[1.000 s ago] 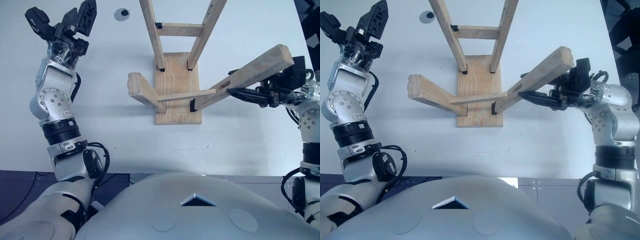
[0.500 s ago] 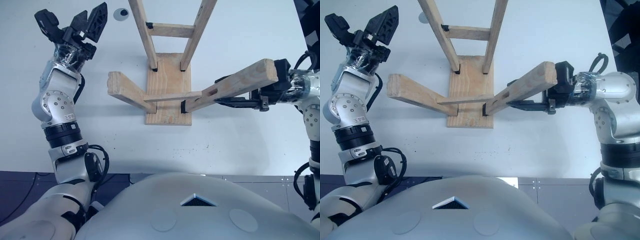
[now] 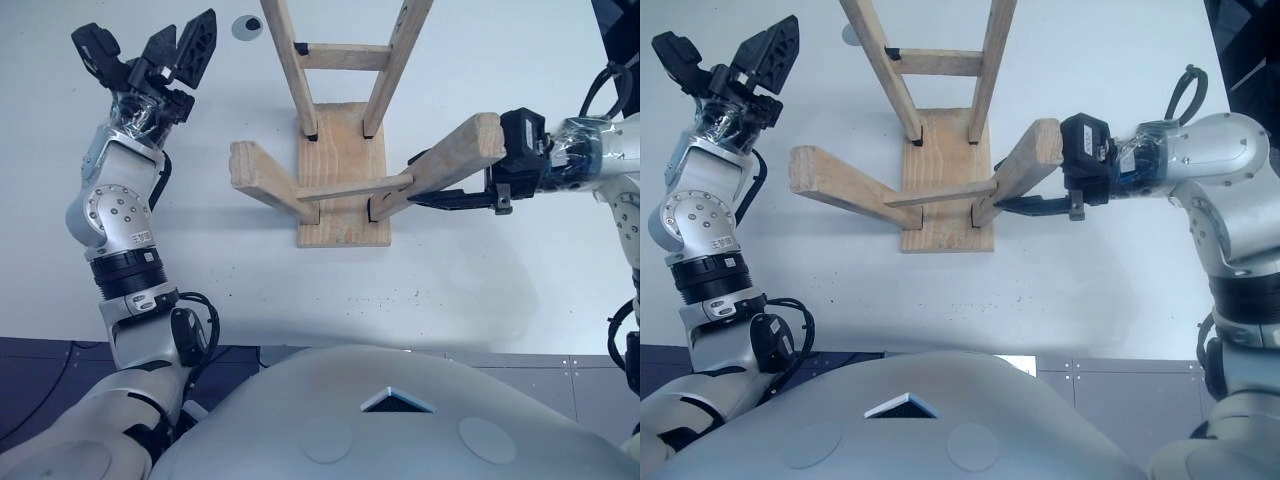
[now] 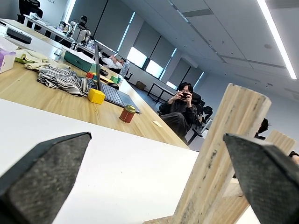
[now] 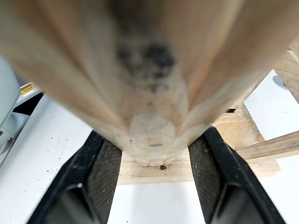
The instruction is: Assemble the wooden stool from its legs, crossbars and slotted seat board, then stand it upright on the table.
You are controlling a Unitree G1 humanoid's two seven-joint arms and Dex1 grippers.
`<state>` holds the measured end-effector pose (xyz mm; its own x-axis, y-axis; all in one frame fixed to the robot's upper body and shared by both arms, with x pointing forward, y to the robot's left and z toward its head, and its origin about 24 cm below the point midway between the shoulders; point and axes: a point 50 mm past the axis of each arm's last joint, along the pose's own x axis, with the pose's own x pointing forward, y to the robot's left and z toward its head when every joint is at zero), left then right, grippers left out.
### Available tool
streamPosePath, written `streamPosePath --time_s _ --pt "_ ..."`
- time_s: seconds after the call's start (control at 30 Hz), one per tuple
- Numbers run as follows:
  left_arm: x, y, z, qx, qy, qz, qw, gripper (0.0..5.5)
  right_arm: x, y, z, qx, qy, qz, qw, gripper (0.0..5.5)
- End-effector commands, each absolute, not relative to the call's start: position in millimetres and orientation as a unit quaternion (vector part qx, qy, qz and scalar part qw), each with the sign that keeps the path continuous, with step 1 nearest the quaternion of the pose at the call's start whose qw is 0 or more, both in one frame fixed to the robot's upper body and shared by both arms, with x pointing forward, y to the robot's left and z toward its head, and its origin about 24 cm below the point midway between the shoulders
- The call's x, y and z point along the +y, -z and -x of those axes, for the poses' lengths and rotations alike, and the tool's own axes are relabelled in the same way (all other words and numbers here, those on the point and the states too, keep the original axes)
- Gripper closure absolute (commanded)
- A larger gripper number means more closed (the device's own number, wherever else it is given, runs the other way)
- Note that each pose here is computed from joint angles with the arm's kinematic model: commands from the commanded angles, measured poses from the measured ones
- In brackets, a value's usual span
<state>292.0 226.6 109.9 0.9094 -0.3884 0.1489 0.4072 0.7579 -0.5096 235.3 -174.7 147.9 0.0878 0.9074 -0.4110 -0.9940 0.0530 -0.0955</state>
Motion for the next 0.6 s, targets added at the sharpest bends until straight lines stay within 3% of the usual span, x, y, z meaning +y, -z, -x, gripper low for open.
streamPosePath --time_s 0.03,0.17,0.33,0.4,0.6 --pt "220.6 -116.3 -285.3 -0.010 0.251 0.240 0.938 0.29 -184.1 -133.6 -236.7 0.189 -0.633 0.196 0.725 3.48" --pt "209.2 -191.7 -257.3 -0.055 0.449 0.128 0.883 0.29 -186.6 -132.5 -239.3 0.194 -0.629 0.198 0.726 3.48" --pt "182.4 -278.7 -249.6 -0.109 0.586 0.041 0.802 0.29 -187.2 -129.7 -239.4 0.195 -0.623 0.191 0.733 3.48" --pt "162.7 -286.7 -253.7 -0.081 0.625 0.008 0.777 0.29 -186.5 -129.0 -240.3 0.194 -0.621 0.189 0.736 3.48" --pt "118.0 -267.0 -265.1 0.116 0.709 -0.027 0.695 0.29 -184.7 -128.1 -240.7 0.191 -0.620 0.185 0.738 3.48"
